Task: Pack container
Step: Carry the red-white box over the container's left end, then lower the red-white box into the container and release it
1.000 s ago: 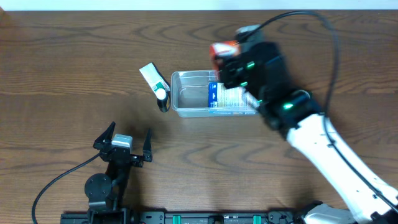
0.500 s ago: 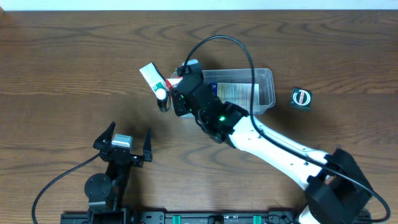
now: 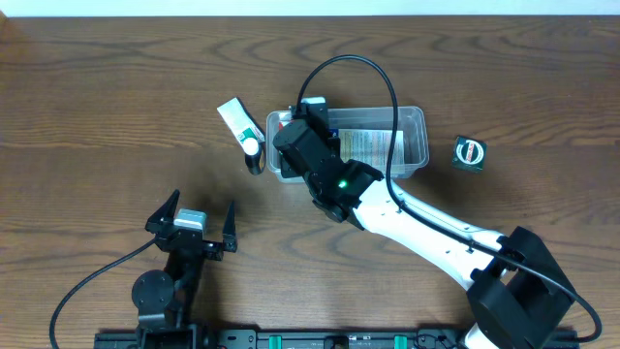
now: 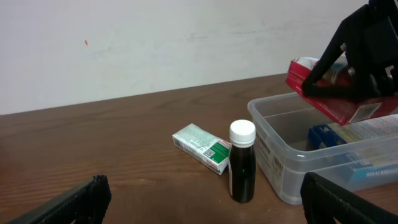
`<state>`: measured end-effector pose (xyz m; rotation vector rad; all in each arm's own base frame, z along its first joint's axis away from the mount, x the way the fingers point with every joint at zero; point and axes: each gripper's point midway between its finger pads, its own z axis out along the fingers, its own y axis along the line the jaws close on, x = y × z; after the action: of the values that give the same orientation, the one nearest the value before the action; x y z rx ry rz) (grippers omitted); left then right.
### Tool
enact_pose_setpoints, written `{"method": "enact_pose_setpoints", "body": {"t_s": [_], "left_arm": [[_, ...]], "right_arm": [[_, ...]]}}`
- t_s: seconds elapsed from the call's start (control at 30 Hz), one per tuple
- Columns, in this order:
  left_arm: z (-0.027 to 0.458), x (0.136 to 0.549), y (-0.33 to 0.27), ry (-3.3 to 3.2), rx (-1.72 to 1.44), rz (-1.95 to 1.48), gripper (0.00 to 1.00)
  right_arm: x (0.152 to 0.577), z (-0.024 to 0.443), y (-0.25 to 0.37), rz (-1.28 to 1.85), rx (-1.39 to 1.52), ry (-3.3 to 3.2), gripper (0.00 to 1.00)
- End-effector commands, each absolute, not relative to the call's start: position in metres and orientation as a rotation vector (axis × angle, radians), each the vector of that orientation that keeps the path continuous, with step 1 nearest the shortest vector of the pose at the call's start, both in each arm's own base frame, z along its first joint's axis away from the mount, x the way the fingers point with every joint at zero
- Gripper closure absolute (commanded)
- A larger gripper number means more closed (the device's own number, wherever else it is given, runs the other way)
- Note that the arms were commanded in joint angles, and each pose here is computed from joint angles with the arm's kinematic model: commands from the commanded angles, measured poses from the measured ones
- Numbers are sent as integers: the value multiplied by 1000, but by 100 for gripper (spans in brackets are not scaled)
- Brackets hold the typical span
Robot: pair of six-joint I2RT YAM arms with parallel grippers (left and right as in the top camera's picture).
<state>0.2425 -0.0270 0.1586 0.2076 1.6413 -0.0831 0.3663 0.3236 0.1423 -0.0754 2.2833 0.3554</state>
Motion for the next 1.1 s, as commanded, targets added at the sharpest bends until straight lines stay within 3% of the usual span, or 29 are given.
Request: {"method": "enact_pose_setpoints", "body": {"t_s": [0.0, 1.07], "left_arm": [[142, 242, -28, 1690, 216, -94, 2], [142, 242, -28, 1690, 215, -94, 2]], "right_arm": [[370, 145, 317, 309, -3, 2256, 53], [378, 85, 316, 243, 54, 2337, 47]]}}
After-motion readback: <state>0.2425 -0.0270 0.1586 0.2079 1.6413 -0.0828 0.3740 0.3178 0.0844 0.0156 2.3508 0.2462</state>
